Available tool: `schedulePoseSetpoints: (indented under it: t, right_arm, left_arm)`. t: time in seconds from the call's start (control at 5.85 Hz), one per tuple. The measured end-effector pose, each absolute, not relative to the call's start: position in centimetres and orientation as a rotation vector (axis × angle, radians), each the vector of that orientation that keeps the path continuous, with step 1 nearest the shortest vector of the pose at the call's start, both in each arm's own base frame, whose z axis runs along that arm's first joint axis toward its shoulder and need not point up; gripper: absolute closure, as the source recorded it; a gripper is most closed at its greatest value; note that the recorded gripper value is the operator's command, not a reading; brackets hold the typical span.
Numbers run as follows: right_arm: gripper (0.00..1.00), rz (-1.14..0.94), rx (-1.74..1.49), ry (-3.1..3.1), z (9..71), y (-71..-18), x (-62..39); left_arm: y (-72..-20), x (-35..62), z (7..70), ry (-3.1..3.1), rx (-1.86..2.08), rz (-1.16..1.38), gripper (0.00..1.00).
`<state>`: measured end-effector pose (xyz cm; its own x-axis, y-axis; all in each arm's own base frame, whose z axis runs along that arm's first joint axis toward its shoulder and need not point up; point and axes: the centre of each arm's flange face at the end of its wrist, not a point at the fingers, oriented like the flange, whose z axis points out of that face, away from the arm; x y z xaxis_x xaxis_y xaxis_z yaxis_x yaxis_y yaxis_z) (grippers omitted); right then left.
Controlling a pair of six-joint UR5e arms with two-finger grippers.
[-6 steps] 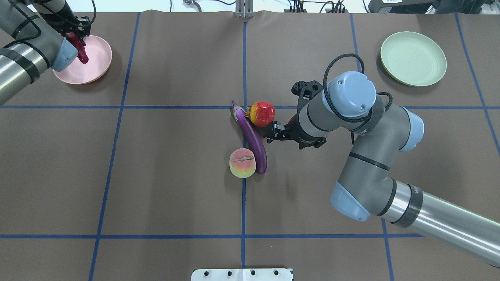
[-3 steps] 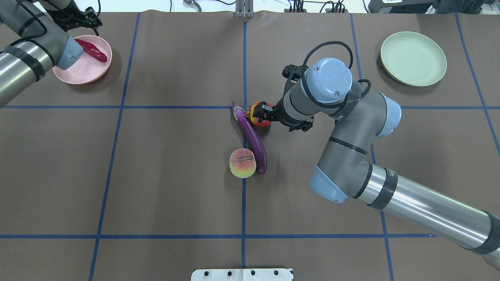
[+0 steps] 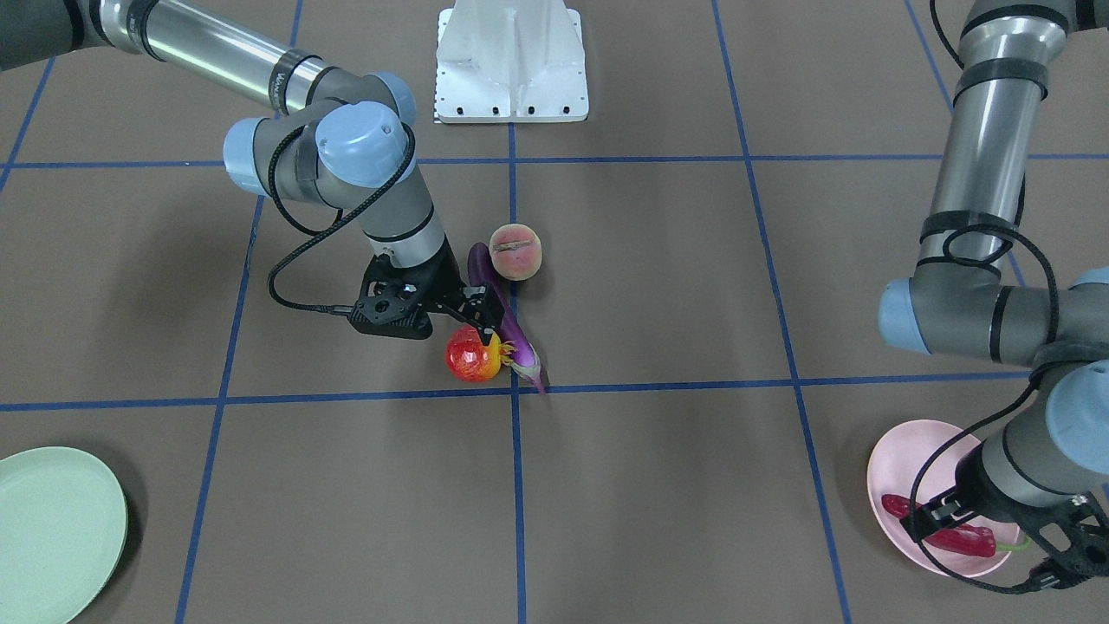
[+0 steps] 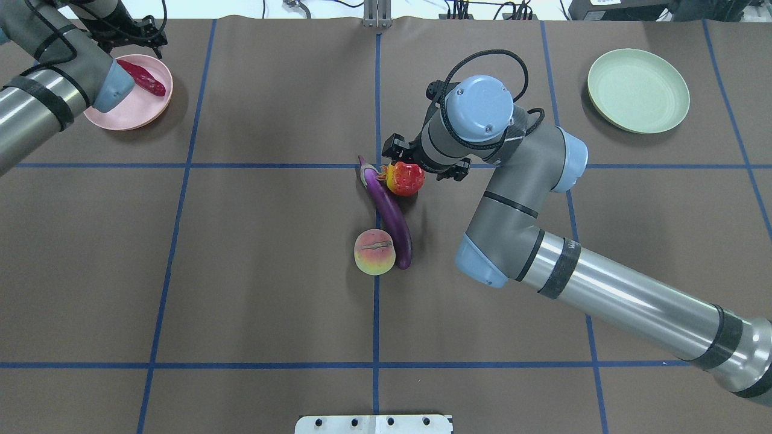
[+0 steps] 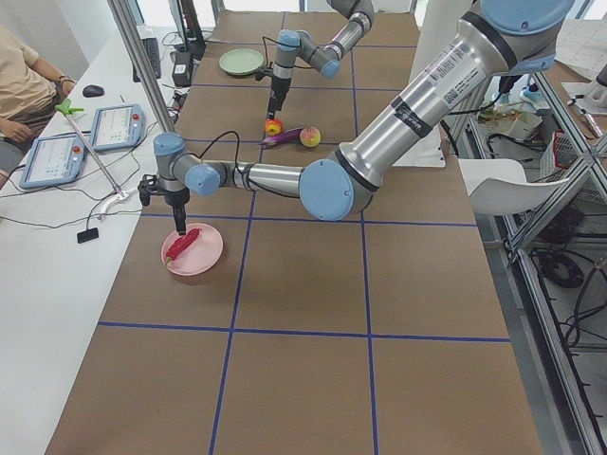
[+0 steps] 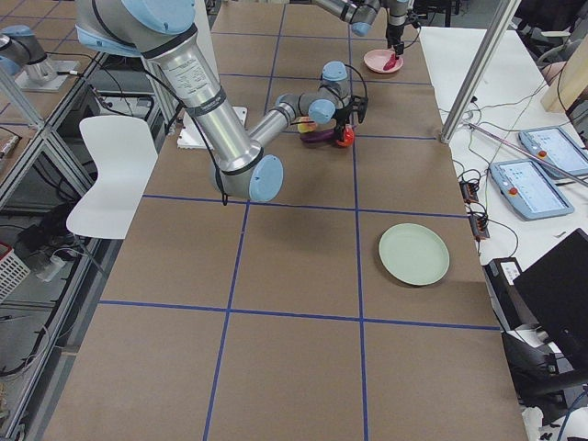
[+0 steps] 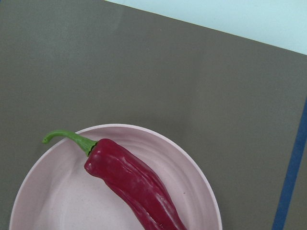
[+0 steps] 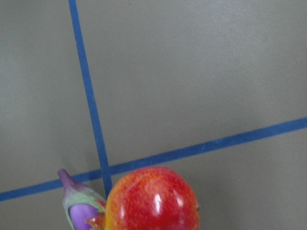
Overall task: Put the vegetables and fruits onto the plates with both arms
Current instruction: 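Release the chili on the pink plate while the right gripper grasps the pomegranate, then carry the pomegranate to the green plate with the right gripper while the left gripper withdraws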
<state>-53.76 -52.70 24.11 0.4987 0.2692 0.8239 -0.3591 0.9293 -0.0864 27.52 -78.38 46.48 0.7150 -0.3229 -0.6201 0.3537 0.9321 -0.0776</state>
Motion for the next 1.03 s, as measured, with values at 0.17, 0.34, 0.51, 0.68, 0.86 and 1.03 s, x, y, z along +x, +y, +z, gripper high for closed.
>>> schedulePoseSetpoints:
  t: [0.17, 0.34, 0.51, 0.68, 0.86, 1.03]
  right_arm:
    - [0.03, 0.482, 0.058, -1.005, 24.2, -53.3, -54.1]
    - [0.03, 0.590, 0.003, -1.024, 23.8, -53.6, -54.1]
    - [0.03, 0.659, -0.035, -1.026, 23.9, -53.7, -54.2]
    - [0.03, 0.699, -0.057, -1.016, 24.1, -53.7, -54.2]
    - [0.03, 0.715, -0.067, -1.002, 24.2, -53.8, -54.3]
    - [0.03, 0.728, -0.076, -0.992, 24.4, -53.7, -54.4]
  left_arm:
    - [-78.3, 27.6, 46.0, 0.684, 0.054, -0.373, 0.00]
    - [-78.3, 27.6, 45.6, 0.688, 0.060, -0.371, 0.00]
    - [-78.2, 27.9, 45.3, 0.691, 0.063, -0.367, 0.00]
    - [-78.1, 28.1, 44.7, 0.695, 0.067, -0.365, 0.00]
    - [-78.0, 28.3, 44.2, 0.699, 0.070, -0.364, 0.00]
    - [-77.9, 28.3, 44.0, 0.702, 0.073, -0.364, 0.00]
